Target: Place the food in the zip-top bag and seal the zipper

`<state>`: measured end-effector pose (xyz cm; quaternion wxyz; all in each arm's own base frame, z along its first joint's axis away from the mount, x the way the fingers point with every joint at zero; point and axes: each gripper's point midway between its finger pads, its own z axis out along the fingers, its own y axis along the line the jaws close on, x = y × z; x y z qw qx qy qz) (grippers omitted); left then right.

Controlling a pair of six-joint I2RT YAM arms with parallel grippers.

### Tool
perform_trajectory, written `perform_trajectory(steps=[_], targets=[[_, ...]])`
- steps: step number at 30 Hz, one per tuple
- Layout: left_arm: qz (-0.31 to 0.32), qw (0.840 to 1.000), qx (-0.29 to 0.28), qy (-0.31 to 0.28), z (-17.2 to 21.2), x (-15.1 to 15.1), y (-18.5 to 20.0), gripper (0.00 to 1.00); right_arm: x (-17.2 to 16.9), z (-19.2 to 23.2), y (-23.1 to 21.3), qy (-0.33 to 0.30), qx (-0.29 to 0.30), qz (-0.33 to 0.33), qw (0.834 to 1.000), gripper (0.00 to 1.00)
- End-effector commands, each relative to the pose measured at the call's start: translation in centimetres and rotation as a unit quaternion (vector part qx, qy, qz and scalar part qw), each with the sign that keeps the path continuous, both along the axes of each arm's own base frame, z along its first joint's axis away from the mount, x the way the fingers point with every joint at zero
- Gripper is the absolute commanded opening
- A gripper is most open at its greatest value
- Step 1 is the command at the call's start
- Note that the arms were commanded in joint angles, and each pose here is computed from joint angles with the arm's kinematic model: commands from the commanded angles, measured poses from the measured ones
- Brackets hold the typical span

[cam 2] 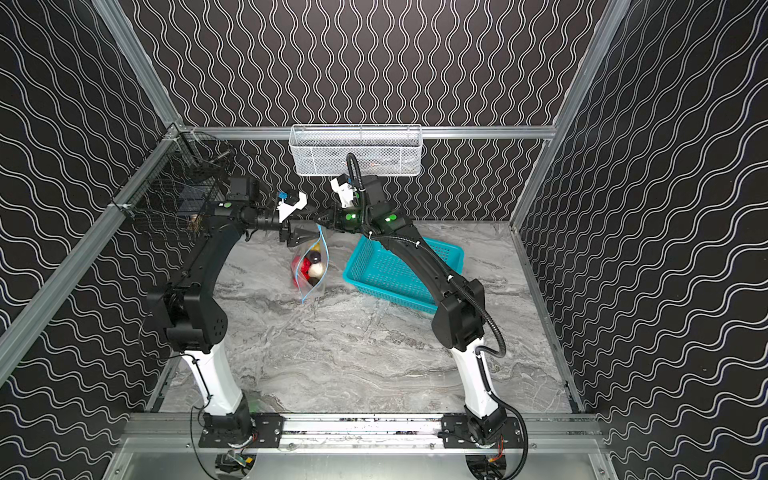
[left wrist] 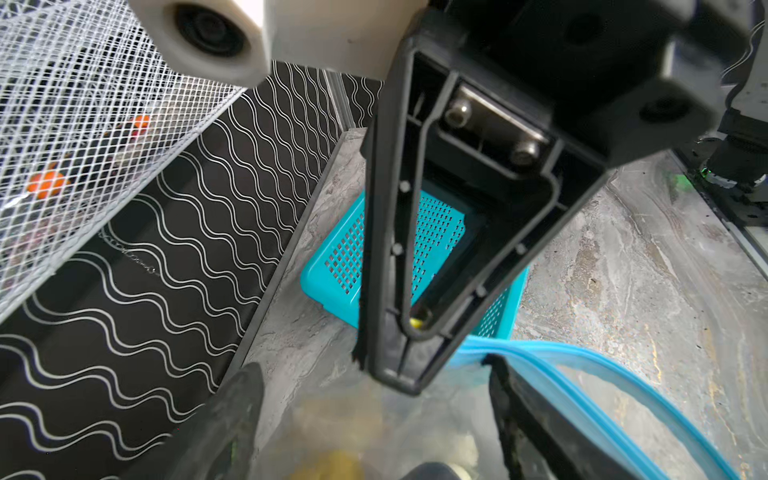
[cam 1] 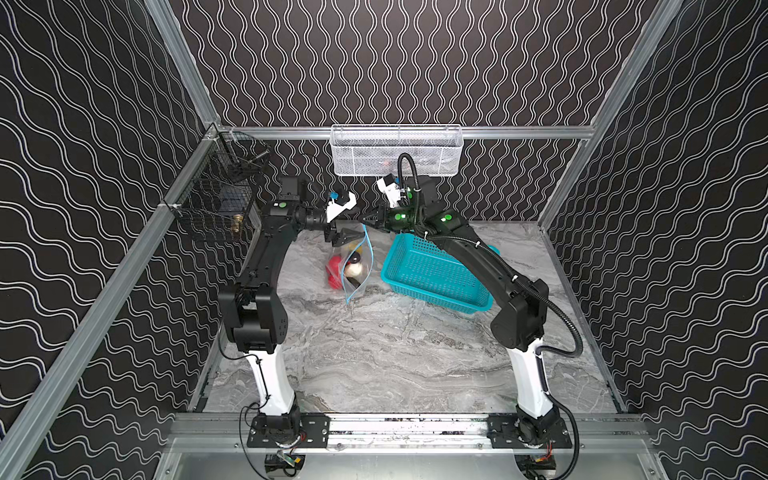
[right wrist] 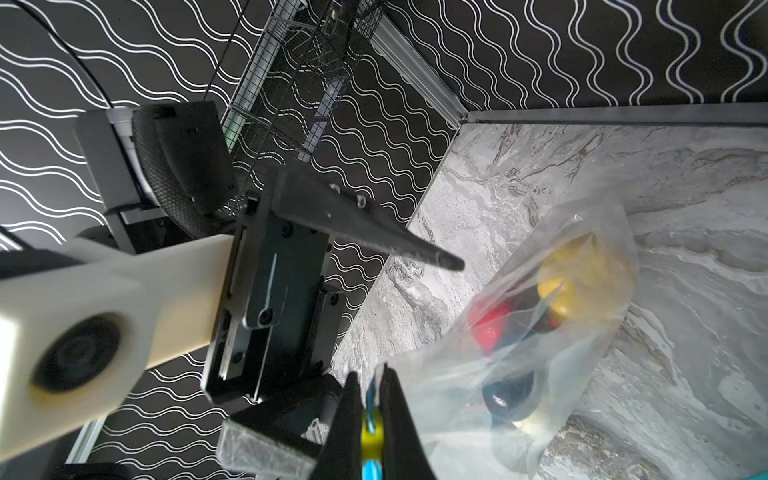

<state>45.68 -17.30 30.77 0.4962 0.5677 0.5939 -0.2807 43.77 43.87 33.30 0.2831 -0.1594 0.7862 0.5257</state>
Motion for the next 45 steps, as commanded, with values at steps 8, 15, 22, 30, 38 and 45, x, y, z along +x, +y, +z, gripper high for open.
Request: perform_trajectory(steps=[8, 15, 22, 30, 38, 45], targets=[[-0.014, 0.999, -0.023, 0.017, 1.3, -1.1, -0.7, 0.52, -0.2, 0.8, 0.0, -0.038, -0.004, 0.014, 0.999, 0.02], [-0.02, 0.999, -0.029, 0.028, 1.6, -1.7, -1.1, 0.3, -0.3, 1.2, -0.1, -0.058, -0.009, 0.019, 0.998, 0.02], [-0.015, 0.999, -0.032, 0.038, 1.8, -1.8, -1.2, 0.0, 0.1, 0.6, -0.4, -0.061, -0.016, 0.016, 0.998, 0.03], [0.016, 0.997, -0.046, 0.066, 2.5, -1.2, -1.1, 0.0, 0.8, -0.1, -0.6, -0.061, -0.024, 0.001, 0.998, 0.05], [0.095, 0.985, -0.067, 0.125, 3.3, 0.3, -0.4, 0.0, 1.5, -0.5, -1.4, -0.068, -0.037, -0.03, 0.997, 0.06], [0.15, 0.973, -0.076, 0.159, 3.5, 1.4, 0.3, 0.0, 2.0, -1.0, -1.7, -0.066, -0.045, -0.048, 0.996, 0.05]])
